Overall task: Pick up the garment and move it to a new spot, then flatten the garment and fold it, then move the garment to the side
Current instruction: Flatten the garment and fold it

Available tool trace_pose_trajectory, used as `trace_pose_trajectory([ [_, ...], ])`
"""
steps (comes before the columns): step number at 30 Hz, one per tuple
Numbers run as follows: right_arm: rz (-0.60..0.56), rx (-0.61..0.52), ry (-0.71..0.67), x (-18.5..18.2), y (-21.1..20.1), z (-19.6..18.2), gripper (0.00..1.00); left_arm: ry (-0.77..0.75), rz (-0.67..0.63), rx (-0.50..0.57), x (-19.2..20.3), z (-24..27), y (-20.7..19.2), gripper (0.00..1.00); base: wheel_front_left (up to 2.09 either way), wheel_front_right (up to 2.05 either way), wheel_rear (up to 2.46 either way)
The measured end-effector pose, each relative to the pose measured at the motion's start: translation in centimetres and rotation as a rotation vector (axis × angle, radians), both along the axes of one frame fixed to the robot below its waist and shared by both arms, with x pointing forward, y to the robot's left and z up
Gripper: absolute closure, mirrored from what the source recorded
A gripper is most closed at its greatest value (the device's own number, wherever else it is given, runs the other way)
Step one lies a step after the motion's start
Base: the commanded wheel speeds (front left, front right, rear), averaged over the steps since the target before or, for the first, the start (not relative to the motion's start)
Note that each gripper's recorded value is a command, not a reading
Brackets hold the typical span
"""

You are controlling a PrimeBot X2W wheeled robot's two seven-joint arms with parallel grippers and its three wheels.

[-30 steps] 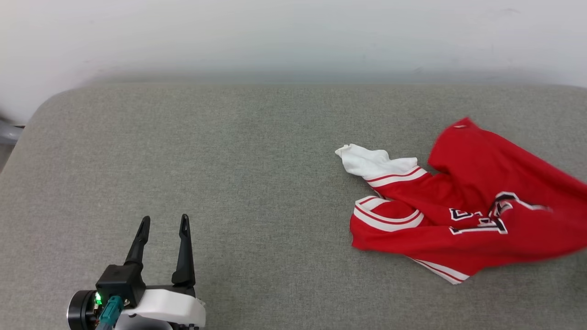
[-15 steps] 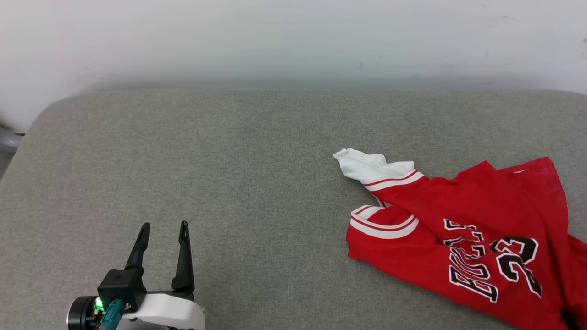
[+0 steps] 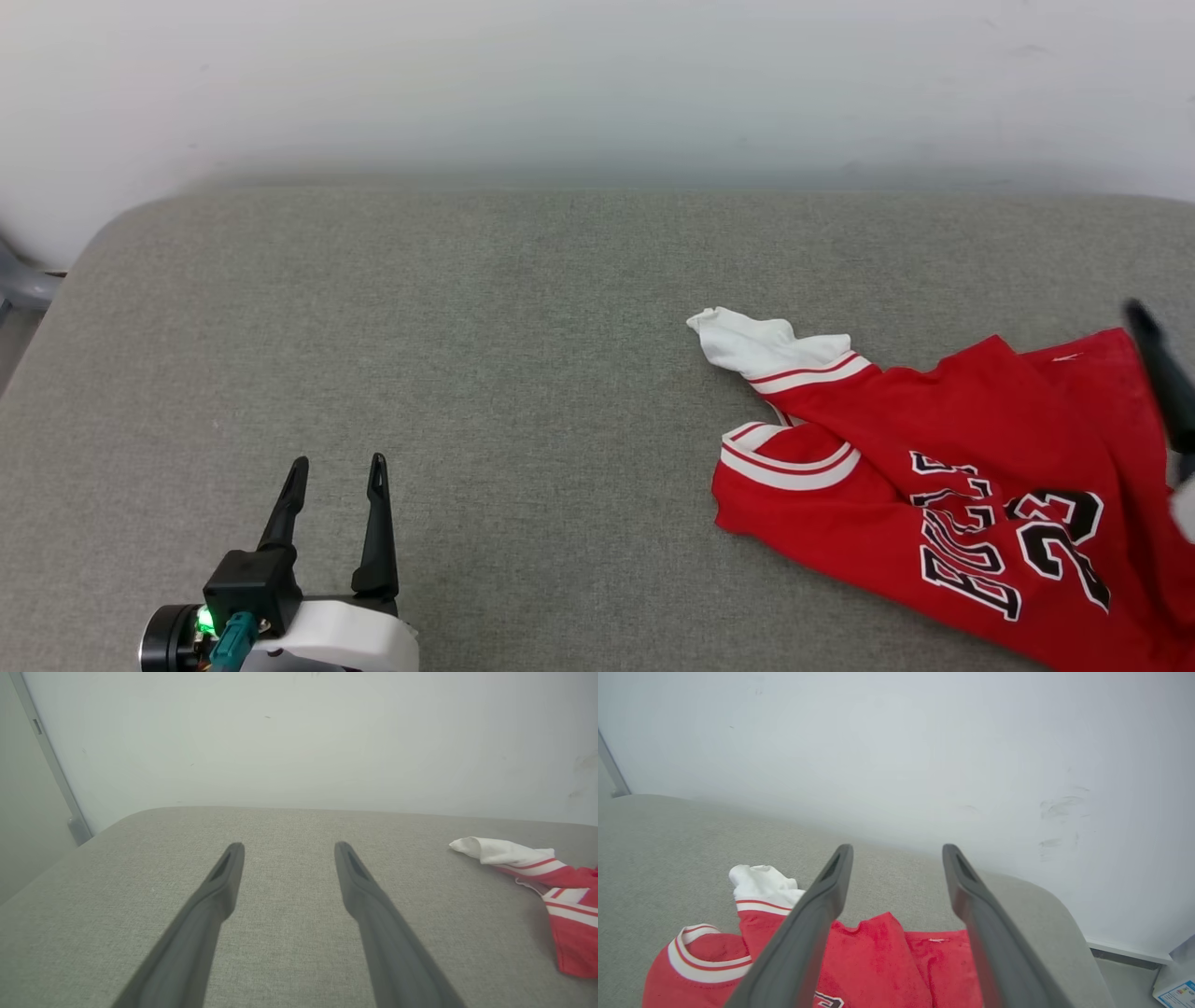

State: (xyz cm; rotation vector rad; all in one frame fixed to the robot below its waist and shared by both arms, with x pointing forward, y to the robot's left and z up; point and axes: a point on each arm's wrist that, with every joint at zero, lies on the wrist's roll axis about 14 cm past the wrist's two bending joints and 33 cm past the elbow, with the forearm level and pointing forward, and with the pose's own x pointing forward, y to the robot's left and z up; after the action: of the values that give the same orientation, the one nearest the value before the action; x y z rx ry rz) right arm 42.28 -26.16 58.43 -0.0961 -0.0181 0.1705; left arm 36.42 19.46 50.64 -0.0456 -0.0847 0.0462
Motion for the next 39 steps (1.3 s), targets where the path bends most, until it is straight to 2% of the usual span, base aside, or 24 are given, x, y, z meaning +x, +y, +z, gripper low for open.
trace_pose_trajectory([
  [6, 0.231, -0.081, -0.016, 0.8, 8.7, 2.2, 0.00, 0.011, 0.006, -0.001, 0.0, -0.3, 0.2, 0.00, 0.00, 0.00, 0.00],
  [11, 0.414, -0.177, 0.129, 0.5, 14.0, -0.3, 0.00, 0.015, 0.008, -0.002, 0.2, -0.5, 0.2, 0.00, 0.00, 0.00, 0.00],
  [13, 0.476, -0.224, 0.234, 0.0, 15.4, -2.4, 0.00, 0.015, 0.011, -0.003, 0.3, -0.5, 0.3, 0.00, 0.00, 0.00, 0.00],
  [17, 0.572, -0.313, 0.457, -1.5, 16.9, -7.2, 0.00, 0.028, 0.018, -0.007, 0.5, -0.9, 0.5, 0.00, 0.00, 0.00, 0.00],
  [25, 0.726, -0.424, 0.741, -4.6, 18.9, -14.6, 0.00, 0.051, 0.035, -0.017, 1.5, -1.7, 0.9, 0.00, 0.00, 0.00, 0.00],
  [31, 0.731, -0.450, 0.902, -5.2, 18.1, -20.1, 0.00, 0.075, 0.046, -0.017, 2.4, -2.6, 1.3, 0.00, 0.00, 0.00, 0.00],
  [33, 0.721, -0.500, 0.924, -4.8, 17.3, -21.3, 0.00, 0.078, 0.050, -0.016, 2.6, -2.7, 1.4, 0.00, 0.00, 0.00, 0.00],
  [36, 0.708, -0.485, 0.946, -4.6, 16.9, -22.3, 0.00, 0.085, 0.057, -0.014, 2.5, -2.9, 1.7, 0.00, 0.00, 0.00, 0.00],
  [37, 0.708, -0.483, 0.931, -4.4, 17.0, -22.3, 0.70, 0.084, 0.058, -0.014, 2.5, -2.9, 1.7, 0.00, 0.00, 0.00, 0.00],
  [38, 0.706, -0.472, 0.909, -4.0, 17.1, -22.1, 1.00, 0.084, 0.060, -0.014, 2.5, -2.9, 1.7, 0.00, 0.00, 0.00, 0.00],
  [39, 0.704, -0.455, 0.890, -3.8, 17.2, -21.9, 1.00, 0.081, 0.061, -0.014, 2.5, -2.8, 1.8, 0.00, 0.00, 0.00, 0.00],
])
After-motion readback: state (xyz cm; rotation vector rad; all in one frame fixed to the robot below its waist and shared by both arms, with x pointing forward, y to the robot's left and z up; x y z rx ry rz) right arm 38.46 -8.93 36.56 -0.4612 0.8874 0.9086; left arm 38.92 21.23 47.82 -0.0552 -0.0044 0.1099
